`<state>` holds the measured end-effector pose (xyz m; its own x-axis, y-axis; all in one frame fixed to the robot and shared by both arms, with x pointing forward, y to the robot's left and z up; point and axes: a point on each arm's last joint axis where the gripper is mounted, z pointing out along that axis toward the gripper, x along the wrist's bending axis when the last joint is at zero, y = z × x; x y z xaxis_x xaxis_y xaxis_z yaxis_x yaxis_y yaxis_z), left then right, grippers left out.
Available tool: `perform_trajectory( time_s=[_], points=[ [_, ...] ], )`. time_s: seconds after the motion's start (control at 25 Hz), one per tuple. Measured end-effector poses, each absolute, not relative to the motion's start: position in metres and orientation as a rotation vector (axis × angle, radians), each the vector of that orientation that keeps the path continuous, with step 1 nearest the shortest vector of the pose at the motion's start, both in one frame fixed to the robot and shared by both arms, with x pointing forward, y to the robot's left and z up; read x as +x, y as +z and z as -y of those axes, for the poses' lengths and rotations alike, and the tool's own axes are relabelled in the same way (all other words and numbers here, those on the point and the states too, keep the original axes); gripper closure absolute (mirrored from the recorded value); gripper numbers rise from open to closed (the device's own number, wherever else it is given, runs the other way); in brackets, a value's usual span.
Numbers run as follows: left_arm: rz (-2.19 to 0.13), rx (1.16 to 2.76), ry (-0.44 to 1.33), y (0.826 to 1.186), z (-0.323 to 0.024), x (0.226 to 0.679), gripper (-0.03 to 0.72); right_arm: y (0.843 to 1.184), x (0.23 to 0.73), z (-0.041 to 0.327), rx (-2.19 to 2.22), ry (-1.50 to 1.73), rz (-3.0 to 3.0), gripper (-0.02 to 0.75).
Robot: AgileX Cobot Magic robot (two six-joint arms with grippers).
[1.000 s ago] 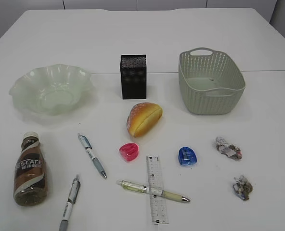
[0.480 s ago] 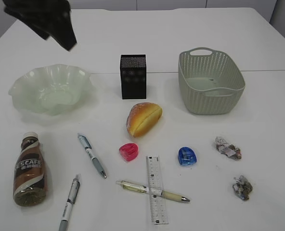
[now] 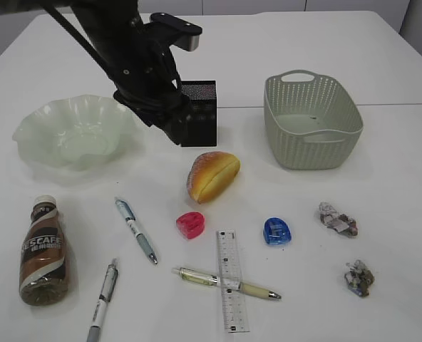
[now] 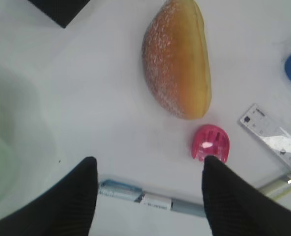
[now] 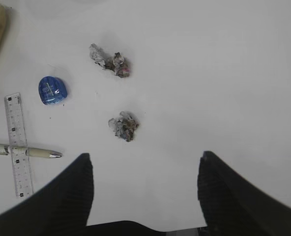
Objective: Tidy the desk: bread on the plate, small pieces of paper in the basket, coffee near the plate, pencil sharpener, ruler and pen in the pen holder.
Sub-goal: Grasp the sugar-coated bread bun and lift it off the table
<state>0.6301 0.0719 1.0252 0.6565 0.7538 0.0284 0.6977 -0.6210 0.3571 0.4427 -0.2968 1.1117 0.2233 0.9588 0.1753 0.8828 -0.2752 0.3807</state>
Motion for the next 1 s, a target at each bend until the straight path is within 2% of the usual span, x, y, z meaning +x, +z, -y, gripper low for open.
perform_trajectory(
  time_s=[0.28,0.72,1.0],
  points=[
    [-1.156,2.462,0.215,0.996,-0.052,0.645,0.098,1.106,0.463,0.297,2.329,0.520,-1.777,0.248],
    [-1.147,2.505,0.105,0.954,-0.019,0.663,0.090,1.101,0.469,0.297,2.344,0.498,-1.786,0.248],
    [-1.157,2.569,0.104,0.927,-0.018,0.669,0.090,1.101,0.469,0.297,2.346,0.496,-1.786,0.248]
  ],
)
